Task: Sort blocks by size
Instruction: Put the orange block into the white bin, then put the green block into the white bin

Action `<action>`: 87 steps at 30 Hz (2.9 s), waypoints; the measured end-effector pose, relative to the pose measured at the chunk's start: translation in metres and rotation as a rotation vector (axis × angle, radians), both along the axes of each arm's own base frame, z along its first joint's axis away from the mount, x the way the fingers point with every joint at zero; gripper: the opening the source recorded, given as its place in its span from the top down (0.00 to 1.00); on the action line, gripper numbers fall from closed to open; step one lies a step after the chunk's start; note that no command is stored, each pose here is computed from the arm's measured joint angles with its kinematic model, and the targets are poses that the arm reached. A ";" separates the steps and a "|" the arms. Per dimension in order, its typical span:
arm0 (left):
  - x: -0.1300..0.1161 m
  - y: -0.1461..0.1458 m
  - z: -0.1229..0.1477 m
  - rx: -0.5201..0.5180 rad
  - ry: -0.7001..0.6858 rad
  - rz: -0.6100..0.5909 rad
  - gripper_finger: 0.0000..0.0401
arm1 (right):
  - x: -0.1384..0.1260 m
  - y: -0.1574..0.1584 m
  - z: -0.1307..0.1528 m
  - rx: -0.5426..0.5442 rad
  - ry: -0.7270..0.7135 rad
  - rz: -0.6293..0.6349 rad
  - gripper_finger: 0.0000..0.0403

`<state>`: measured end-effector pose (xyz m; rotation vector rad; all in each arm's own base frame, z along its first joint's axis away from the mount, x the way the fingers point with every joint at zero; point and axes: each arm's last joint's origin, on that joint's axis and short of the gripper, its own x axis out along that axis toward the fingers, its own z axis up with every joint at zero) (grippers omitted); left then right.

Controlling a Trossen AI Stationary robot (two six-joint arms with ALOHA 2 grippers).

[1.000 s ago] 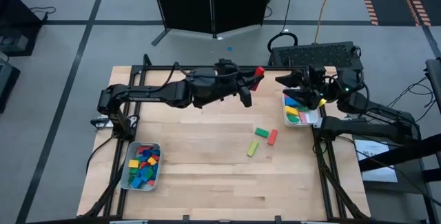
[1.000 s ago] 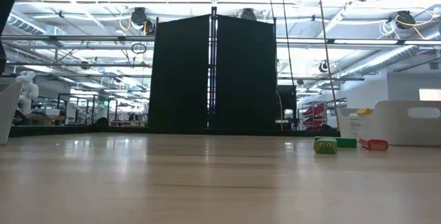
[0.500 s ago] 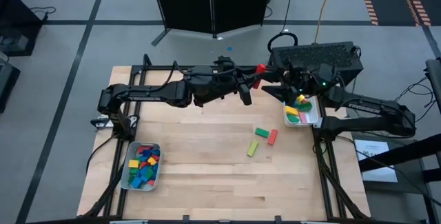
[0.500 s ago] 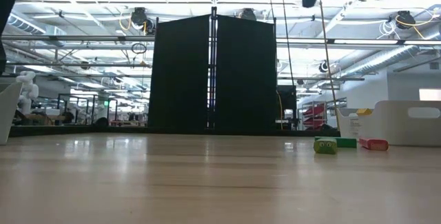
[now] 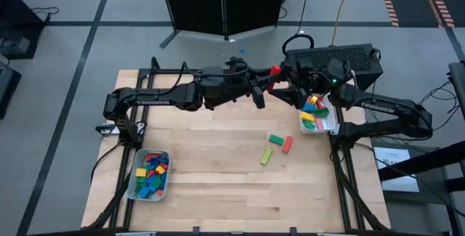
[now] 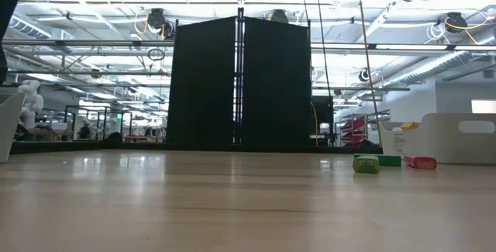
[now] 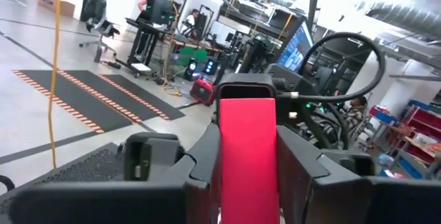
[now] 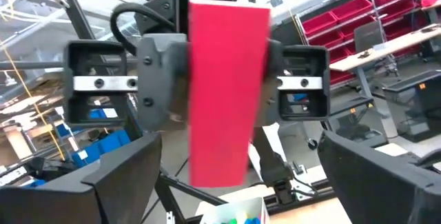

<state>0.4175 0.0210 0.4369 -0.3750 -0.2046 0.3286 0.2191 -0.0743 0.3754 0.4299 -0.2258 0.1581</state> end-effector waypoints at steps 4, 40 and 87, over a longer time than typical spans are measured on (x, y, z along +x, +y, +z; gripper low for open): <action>0.000 -0.001 0.000 0.001 0.000 -0.010 0.78 | 0.003 -0.001 -0.003 -0.007 0.011 -0.004 0.08; 0.000 -0.002 -0.001 0.014 0.013 -0.038 0.63 | 0.005 -0.002 -0.002 -0.056 -0.018 -0.017 0.79; 0.065 -0.006 -0.167 0.072 0.760 -0.246 0.06 | -0.084 -0.035 -0.130 0.485 1.583 -1.155 0.40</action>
